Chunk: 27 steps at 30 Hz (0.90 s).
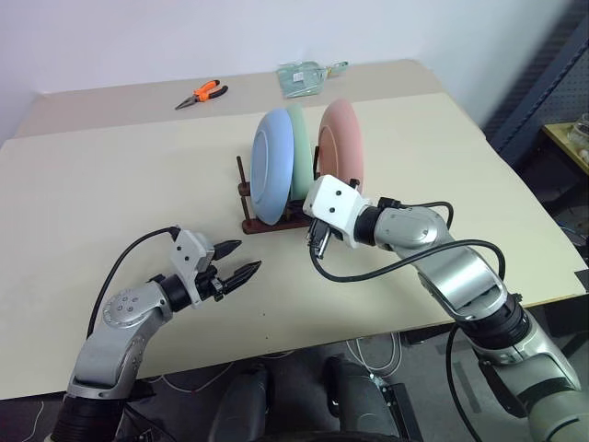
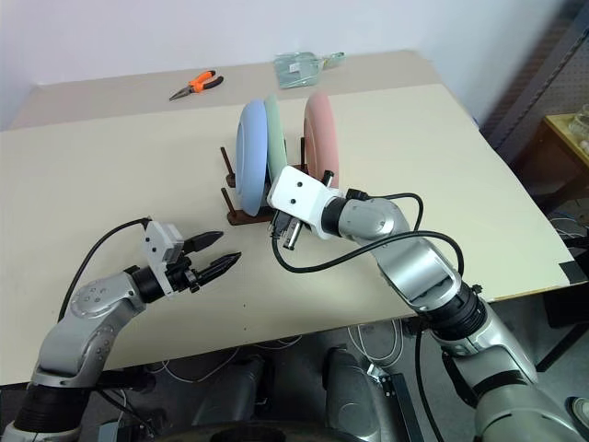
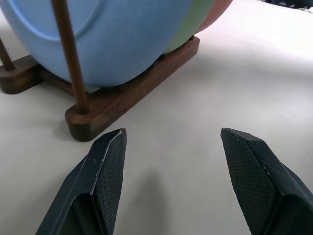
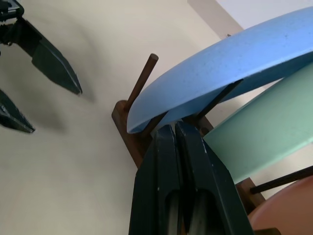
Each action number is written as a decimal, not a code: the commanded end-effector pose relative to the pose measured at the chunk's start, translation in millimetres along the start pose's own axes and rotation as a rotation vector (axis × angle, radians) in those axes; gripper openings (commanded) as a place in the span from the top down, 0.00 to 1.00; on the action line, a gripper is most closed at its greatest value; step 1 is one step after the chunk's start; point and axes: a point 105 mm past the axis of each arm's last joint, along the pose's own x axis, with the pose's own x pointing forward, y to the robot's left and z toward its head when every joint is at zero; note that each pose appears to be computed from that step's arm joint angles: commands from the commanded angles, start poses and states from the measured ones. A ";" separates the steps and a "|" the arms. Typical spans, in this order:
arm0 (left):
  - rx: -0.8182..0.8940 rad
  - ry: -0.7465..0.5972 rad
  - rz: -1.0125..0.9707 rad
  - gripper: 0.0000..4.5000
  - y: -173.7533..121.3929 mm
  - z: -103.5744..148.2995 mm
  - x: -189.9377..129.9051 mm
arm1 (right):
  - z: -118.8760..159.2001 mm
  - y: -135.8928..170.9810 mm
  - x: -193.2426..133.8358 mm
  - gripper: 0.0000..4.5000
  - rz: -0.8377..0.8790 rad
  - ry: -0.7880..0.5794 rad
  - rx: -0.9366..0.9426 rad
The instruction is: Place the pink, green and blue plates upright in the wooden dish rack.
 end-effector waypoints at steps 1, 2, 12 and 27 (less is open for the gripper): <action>0.023 -0.036 -0.014 0.30 -4.3 10.2 1.3 | 24.8 -2.9 0.7 0.99 -0.003 -0.083 -0.067; 0.024 -0.036 -0.013 0.30 -4.1 10.2 1.4 | 27.5 -2.3 1.3 0.99 0.000 -0.092 -0.073; 0.024 -0.038 -0.012 0.30 -5.4 8.9 4.2 | 43.1 -2.3 0.9 0.99 0.026 -0.145 -0.126; 0.086 0.102 0.261 0.30 50.9 -16.6 -57.9 | -92.2 -38.6 -133.9 0.99 -0.168 0.058 0.405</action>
